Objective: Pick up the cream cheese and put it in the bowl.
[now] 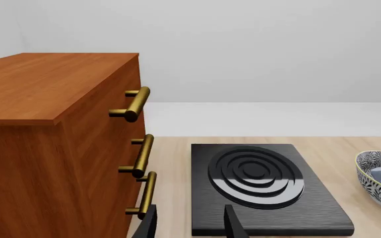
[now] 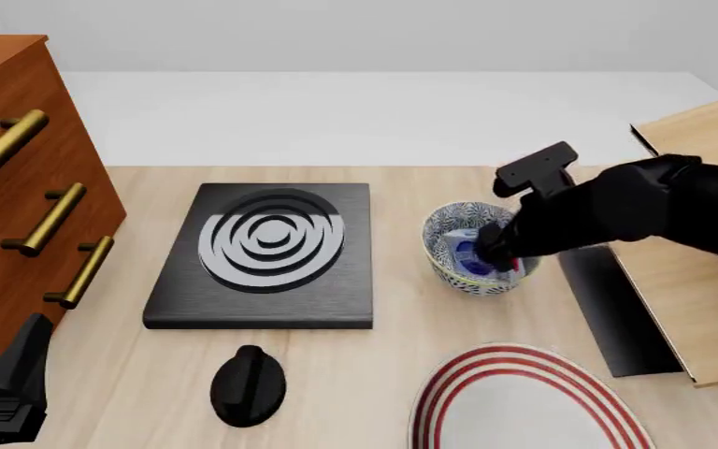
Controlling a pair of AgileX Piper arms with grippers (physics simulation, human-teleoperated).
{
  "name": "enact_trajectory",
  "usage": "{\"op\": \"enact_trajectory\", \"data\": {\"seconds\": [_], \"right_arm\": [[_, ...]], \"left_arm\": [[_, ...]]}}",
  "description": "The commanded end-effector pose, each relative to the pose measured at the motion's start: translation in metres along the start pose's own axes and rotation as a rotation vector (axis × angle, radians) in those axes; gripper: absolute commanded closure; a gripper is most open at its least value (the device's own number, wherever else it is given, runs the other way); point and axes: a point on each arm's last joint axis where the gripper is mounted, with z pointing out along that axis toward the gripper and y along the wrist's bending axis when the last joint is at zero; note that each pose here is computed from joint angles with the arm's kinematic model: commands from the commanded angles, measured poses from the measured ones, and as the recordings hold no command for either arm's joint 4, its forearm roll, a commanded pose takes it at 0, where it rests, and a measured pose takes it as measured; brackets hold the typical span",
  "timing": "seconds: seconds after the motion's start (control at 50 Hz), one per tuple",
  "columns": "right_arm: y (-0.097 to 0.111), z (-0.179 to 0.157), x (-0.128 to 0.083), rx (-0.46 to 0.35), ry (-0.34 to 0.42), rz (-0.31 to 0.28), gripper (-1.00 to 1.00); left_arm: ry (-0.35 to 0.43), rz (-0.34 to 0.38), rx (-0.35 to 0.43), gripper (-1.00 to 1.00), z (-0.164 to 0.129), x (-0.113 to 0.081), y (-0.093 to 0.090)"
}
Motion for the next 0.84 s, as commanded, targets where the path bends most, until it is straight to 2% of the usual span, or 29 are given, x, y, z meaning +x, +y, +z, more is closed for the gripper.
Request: {"op": "enact_trajectory", "data": {"seconds": [0.02,0.14,0.28,0.3,0.36,0.38,0.4,0.52,0.6,0.8,0.82,0.84], "right_arm": [[0.001,-0.031,-0.019,0.001,-0.058,-0.005,-1.0],[0.007,-0.06,-0.032,-0.007,-0.127,-0.013,-1.0],[0.015,-0.084,-0.037,-0.02,-0.19,-0.024,-1.0],[0.02,-0.094,-0.038,-0.031,-0.227,-0.021,-1.0],[0.015,-0.098,-0.038,-0.013,-0.243,-0.032,-1.0],[0.023,-0.104,-0.037,-0.037,-0.26,-0.023,-1.0],[0.023,-0.105,-0.035,-0.035,-0.259,-0.035,-1.0],[0.034,-0.119,-0.025,-0.065,-0.32,-0.019,-1.0],[0.048,-0.129,-0.008,-0.111,-0.366,-0.018,-1.0],[0.06,-0.154,0.025,-0.172,-0.456,-0.023,-1.0],[0.062,-0.164,0.03,-0.196,-0.483,-0.005,-1.0],[0.062,-0.166,0.035,-0.196,-0.49,-0.019,-1.0]], "left_arm": [[0.0,0.0,0.0,-1.0,0.0,0.0,0.0],[0.0,0.0,0.0,-1.0,0.0,0.0,0.0],[0.0,0.0,0.0,-1.0,0.0,0.0,0.0],[0.0,0.0,0.0,-1.0,0.0,0.0,0.0],[0.0,0.0,0.0,-1.0,0.0,0.0,0.0],[0.0,0.0,0.0,-1.0,0.0,0.0,0.0],[0.0,0.0,0.0,-1.0,0.0,0.0,0.0],[0.0,0.0,0.0,-1.0,0.0,0.0,0.0],[0.0,0.0,0.0,-1.0,0.0,0.0,0.0],[0.0,0.0,0.0,-1.0,0.0,0.0,0.0],[0.0,0.0,0.0,-1.0,0.0,0.0,0.0],[0.0,0.0,0.0,-1.0,0.0,0.0,0.0]]}}
